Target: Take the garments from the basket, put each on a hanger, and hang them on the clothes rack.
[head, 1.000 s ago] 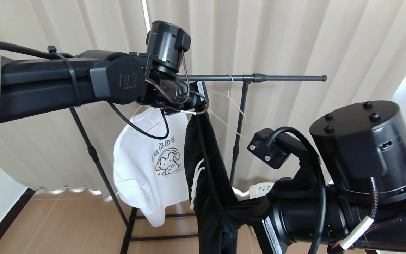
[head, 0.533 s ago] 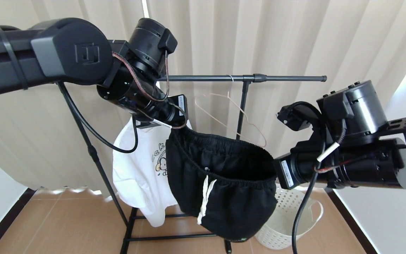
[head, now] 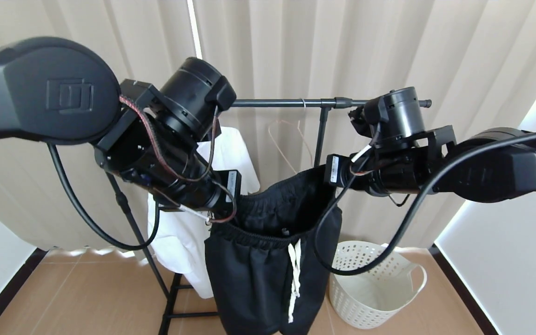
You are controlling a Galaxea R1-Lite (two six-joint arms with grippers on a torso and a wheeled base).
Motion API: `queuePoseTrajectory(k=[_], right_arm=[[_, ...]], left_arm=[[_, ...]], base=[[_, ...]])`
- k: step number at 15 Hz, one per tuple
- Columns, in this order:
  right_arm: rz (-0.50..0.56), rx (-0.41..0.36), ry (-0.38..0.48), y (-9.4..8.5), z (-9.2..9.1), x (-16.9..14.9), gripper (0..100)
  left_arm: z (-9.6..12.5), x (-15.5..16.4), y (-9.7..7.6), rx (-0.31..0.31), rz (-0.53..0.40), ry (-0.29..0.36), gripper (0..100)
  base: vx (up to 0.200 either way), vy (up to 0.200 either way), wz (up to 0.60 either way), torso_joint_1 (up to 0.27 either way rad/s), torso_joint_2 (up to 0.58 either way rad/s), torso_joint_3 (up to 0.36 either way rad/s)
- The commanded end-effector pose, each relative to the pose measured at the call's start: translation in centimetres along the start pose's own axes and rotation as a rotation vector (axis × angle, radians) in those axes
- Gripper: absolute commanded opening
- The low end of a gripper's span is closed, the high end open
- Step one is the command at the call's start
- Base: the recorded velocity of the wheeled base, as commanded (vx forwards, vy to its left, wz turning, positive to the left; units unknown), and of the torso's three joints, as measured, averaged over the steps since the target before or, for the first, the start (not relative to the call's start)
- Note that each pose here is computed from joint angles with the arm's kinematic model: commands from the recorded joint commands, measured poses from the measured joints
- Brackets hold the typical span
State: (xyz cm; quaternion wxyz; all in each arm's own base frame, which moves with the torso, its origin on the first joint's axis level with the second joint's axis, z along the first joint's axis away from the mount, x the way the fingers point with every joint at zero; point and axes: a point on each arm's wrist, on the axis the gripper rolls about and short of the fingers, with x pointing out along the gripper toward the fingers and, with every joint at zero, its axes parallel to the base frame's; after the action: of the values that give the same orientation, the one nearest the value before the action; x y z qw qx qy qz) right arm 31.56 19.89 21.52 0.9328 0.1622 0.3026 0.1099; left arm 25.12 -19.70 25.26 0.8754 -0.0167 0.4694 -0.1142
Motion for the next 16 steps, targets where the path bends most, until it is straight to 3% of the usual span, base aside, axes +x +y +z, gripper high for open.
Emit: queuePoseTrajectory(k=[1,3,5,10,16], right_arm=[[0.024,0.153,-0.043,1.5,1.3,2.9,0],[0.065,0.291,-0.085,2.4,2.7,3.3,0],[0.107,0.362,-0.099,3.4,3.1,2.7,0],[0.152,0.422,-0.121,4.4,3.9,1.8,0],[0.155,0.438,-0.139,4.1,4.6,1.4,0]], left_arm=[[-4.5,0.2,-1.2,0.097,-0.03,0.064,0],[-7.7,0.2,-3.1,0.188,-0.087,0.087,0],[-9.4,0.5,-4.4,0.243,-0.131,0.086,0],[-10.8,0.3,-6.9,0.288,-0.239,0.019,0],[-11.9,0.6,-6.8,0.287,-0.228,0.051,0]], base=[[0.0,0.0,0.0,0.0,0.0,0.0],[0.0,0.0,0.0,0.0,0.0,0.0],[0.0,0.0,0.0,0.0,0.0,0.0],[0.0,0.0,0.0,0.0,0.0,0.0],[0.0,0.0,0.0,0.0,0.0,0.0]])
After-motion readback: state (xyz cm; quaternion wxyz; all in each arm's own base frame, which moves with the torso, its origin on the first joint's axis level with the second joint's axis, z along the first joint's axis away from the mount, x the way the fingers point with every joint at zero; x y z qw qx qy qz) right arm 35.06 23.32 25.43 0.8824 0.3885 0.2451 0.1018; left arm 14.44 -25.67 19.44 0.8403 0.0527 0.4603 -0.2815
